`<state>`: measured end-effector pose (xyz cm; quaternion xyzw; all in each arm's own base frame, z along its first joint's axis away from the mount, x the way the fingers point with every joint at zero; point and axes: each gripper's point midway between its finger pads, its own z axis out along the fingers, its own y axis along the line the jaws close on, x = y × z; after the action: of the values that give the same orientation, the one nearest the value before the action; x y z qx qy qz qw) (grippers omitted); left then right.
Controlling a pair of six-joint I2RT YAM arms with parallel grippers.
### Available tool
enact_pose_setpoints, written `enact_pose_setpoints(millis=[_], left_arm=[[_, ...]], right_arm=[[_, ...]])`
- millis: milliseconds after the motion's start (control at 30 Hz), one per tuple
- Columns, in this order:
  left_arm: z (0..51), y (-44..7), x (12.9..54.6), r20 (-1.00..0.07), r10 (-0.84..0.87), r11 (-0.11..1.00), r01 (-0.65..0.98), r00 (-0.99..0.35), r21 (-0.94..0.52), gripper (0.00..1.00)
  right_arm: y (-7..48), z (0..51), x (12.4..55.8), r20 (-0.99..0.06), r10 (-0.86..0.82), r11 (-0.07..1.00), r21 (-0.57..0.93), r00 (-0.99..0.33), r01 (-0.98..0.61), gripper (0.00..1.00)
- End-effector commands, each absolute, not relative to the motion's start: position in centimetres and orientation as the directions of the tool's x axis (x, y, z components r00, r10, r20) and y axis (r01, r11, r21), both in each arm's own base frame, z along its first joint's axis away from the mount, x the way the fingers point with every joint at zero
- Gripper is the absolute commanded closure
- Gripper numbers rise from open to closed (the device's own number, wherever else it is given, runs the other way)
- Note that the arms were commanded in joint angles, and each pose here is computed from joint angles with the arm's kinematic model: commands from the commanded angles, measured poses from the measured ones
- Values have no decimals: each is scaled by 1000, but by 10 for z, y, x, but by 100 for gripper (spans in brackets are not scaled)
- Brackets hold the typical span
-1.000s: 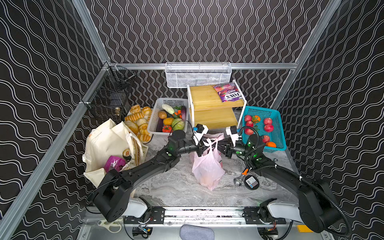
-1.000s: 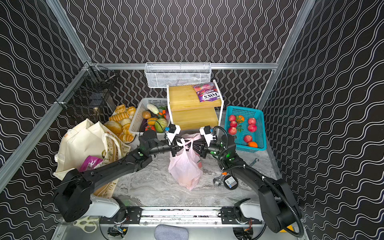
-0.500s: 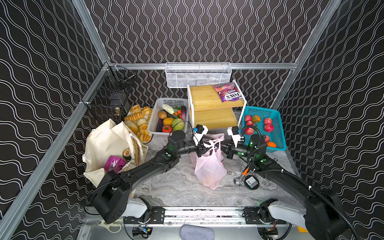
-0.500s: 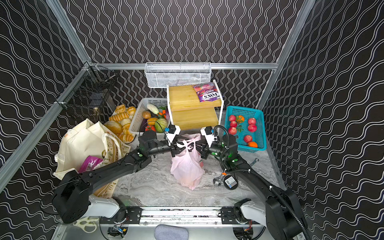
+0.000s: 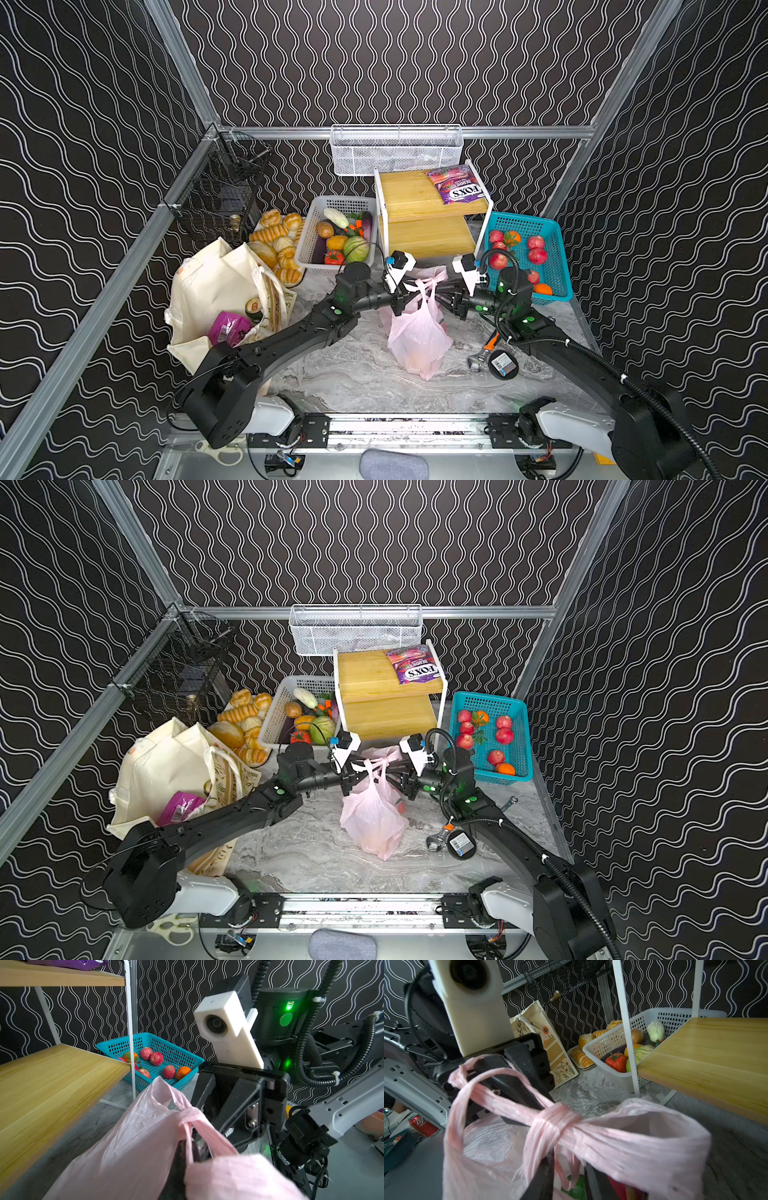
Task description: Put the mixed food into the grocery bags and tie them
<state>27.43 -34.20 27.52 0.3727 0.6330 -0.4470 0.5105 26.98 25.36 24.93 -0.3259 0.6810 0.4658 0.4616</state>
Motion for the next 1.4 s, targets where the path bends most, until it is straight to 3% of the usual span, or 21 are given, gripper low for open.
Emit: enact_pose_setpoints(millis=[0, 100, 233, 300, 433, 500, 667, 967, 1167, 1367], left_arm=[[291, -346, 271, -982, -47, 281, 941, -183, -189, 99], [290, -349, 268, -980, -36, 252, 947, -195, -198, 99], [291, -346, 271, -978, -62, 278, 938, -199, -208, 99], [290, -344, 273, -980, -55, 295, 935, -191, -199, 97], [286, -343, 275, -982, -27, 314, 931, -189, -188, 93], [284, -343, 275, -981, -20, 317, 929, -193, -189, 77], [281, -339, 274, -983, 13, 334, 927, -183, -168, 56], [278, -327, 265, -983, 63, 360, 922, -173, -139, 55], [281, -323, 256, -985, 77, 347, 930, -157, -121, 48], [286, -310, 247, -984, 120, 370, 926, -129, -76, 42]], right_arm=[[255, 260, 273, -945, 5, 346, 309, -328, -886, 69], [254, 262, 277, -949, 15, 364, 298, -315, -882, 71], [251, 260, 277, -949, 1, 389, 290, -315, -874, 96], [247, 259, 276, -950, -12, 415, 278, -311, -866, 99], [237, 252, 281, -948, -53, 491, 250, -315, -835, 99], [236, 250, 281, -944, -79, 505, 240, -321, -829, 99], [230, 247, 287, -939, -94, 552, 227, -331, -802, 96], [230, 248, 288, -938, -82, 555, 238, -337, -797, 87], [229, 250, 289, -939, -81, 559, 234, -334, -795, 100], [230, 257, 290, -943, -60, 556, 242, -329, -795, 100]])
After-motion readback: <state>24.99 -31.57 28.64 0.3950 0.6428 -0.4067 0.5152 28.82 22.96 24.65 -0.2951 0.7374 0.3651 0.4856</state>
